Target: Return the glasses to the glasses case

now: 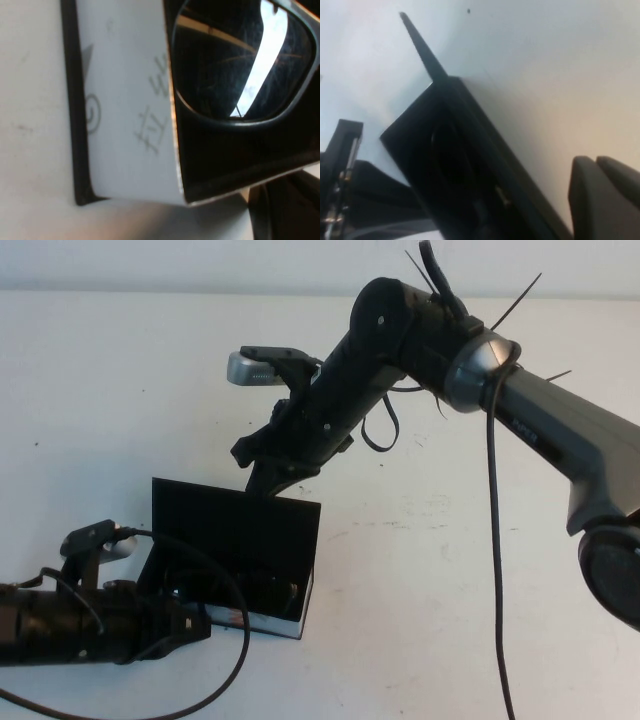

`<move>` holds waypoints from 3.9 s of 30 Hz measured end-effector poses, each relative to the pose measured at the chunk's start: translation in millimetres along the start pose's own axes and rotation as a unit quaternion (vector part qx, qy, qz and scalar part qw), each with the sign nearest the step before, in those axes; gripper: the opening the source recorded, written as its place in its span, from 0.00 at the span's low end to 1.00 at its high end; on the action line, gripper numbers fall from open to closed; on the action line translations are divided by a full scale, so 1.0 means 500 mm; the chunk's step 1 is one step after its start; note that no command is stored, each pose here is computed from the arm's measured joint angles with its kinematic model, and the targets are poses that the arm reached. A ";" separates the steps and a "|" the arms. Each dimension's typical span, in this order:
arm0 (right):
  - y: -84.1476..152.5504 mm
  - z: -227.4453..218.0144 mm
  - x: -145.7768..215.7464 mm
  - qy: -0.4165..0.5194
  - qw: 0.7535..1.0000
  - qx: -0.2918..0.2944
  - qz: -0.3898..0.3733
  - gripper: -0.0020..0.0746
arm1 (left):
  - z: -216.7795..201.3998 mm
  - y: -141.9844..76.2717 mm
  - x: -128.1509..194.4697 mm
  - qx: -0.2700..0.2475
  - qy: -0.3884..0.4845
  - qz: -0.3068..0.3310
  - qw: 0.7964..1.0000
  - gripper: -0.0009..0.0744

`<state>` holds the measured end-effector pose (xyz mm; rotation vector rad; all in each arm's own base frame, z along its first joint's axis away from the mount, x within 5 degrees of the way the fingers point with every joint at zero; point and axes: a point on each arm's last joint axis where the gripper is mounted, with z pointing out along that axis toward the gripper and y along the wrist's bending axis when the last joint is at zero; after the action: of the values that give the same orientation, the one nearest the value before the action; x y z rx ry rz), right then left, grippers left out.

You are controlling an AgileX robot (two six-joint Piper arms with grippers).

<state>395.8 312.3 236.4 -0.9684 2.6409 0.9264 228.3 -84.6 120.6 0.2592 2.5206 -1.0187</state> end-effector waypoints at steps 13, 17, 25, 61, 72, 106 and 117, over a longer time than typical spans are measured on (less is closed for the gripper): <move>0.082 0.022 0.073 0.062 0.997 -0.034 -0.008 0.01 | -0.007 -0.002 0.000 -0.013 0.005 0.003 1.000 0.01; 0.097 0.048 0.093 0.086 0.996 -0.035 -0.014 0.01 | -0.034 -0.013 0.002 -0.046 0.022 0.019 0.998 0.01; 0.093 0.072 0.112 0.110 0.993 -0.028 -0.015 0.01 | -0.148 -0.102 -0.010 -0.076 -0.049 0.080 0.993 0.01; 0.244 -0.344 0.375 -0.129 0.985 0.112 -0.023 0.01 | -0.307 -0.108 0.244 -0.236 -0.486 0.227 0.810 0.01; 0.214 -0.348 0.576 -0.260 0.960 0.105 -0.013 0.01 | -0.310 -0.106 0.243 -0.241 -0.494 0.221 0.805 0.01; 0.032 -0.311 0.857 -0.559 0.711 0.426 0.022 0.01 | -0.311 -0.106 0.243 -0.241 -0.498 0.219 0.804 0.01; 0.008 -0.250 0.893 -0.501 0.765 0.391 0.104 0.01 | -0.311 -0.105 0.243 -0.241 -0.497 0.219 0.804 0.01</move>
<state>54.0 5.1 175.3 0.0792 1.8253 0.1473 55.5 -11.7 201.3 0.0931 1.5348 -0.1704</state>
